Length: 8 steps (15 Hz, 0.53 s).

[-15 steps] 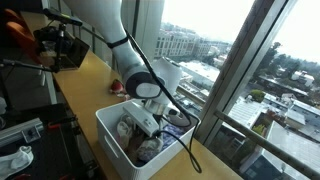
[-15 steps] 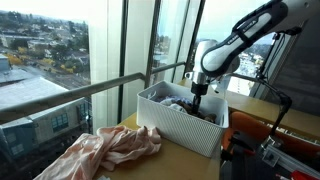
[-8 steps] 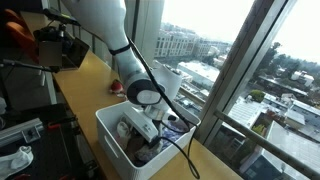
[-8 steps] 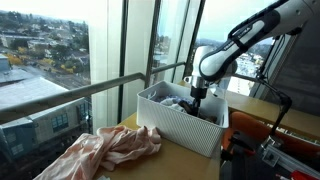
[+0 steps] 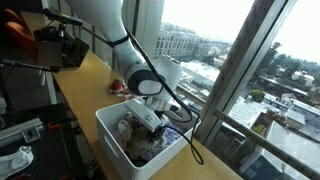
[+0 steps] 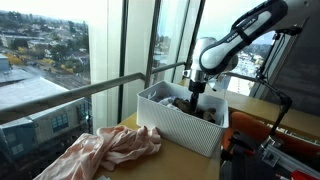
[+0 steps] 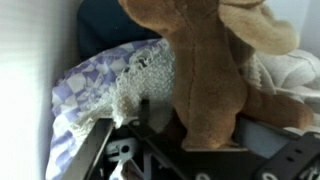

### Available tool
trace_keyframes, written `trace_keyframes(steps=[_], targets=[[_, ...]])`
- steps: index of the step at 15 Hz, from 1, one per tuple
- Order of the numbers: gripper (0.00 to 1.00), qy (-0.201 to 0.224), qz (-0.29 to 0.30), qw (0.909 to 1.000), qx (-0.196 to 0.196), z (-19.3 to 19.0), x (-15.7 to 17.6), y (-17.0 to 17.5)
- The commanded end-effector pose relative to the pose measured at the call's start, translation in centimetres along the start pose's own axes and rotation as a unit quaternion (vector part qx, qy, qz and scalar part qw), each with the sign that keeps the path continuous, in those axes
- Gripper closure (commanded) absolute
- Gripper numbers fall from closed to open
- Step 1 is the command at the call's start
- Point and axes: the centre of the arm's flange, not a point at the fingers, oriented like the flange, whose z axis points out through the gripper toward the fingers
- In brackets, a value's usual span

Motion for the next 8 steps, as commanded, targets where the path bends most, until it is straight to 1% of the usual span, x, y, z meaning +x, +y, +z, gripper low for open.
trace_keyframes(steps=[1, 3, 5, 7, 8], targets=[[0.00, 0.037, -0.010, 0.9987, -0.033, -7.3, 0.5, -1.9], [0.00, 0.062, -0.021, 0.9967, -0.047, -11.2, 0.9, -2.8], [0.00, 0.089, -0.038, 0.9940, -0.051, -14.3, 1.7, -4.8], [0.00, 0.103, -0.065, 0.9910, -0.055, -15.4, 3.5, -8.4], [0.00, 0.111, -0.089, 0.9883, -0.055, -15.0, 4.6, -10.9]])
